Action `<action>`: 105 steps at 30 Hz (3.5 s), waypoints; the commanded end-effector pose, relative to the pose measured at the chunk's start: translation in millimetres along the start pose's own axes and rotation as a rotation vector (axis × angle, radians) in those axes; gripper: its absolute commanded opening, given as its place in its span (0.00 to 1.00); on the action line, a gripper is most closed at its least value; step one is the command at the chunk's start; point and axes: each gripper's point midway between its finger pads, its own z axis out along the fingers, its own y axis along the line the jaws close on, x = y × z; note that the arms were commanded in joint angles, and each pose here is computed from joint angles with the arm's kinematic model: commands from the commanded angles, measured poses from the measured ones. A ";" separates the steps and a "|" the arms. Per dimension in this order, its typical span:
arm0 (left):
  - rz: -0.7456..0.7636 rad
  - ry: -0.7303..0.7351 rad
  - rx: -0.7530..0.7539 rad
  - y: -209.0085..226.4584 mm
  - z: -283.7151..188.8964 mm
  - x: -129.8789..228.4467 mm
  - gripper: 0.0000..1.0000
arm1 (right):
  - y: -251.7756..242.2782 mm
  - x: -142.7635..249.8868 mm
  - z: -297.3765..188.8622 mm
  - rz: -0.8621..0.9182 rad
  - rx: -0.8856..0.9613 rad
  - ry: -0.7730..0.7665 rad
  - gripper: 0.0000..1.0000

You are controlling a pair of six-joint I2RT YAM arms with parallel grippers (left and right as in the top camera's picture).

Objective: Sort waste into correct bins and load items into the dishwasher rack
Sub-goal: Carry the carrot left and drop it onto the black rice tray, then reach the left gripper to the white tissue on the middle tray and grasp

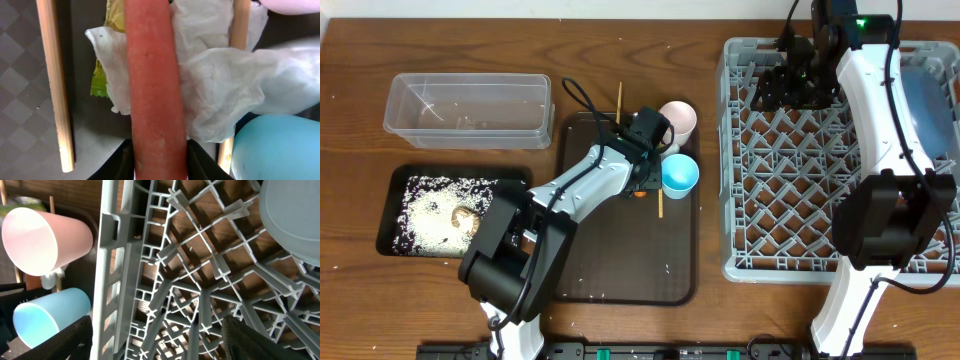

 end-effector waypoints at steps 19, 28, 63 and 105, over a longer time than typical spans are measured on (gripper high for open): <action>0.024 -0.297 0.059 6.7 -142.9 -39.7 0.13 | 2.1 0.1 -16.1 -0.041 0.003 -0.027 0.79; -0.408 -0.217 -0.208 133.1 -163.0 -20.3 0.06 | 6.4 0.8 -15.0 -0.054 0.000 -0.022 0.81; -1.052 -0.131 -0.482 308.4 -93.5 51.7 0.33 | 8.6 2.1 -14.4 -0.065 0.000 -0.016 0.83; 0.392 -0.135 -0.051 52.4 -28.1 -26.6 0.79 | 9.0 5.2 -14.4 -0.069 -0.002 -0.004 0.87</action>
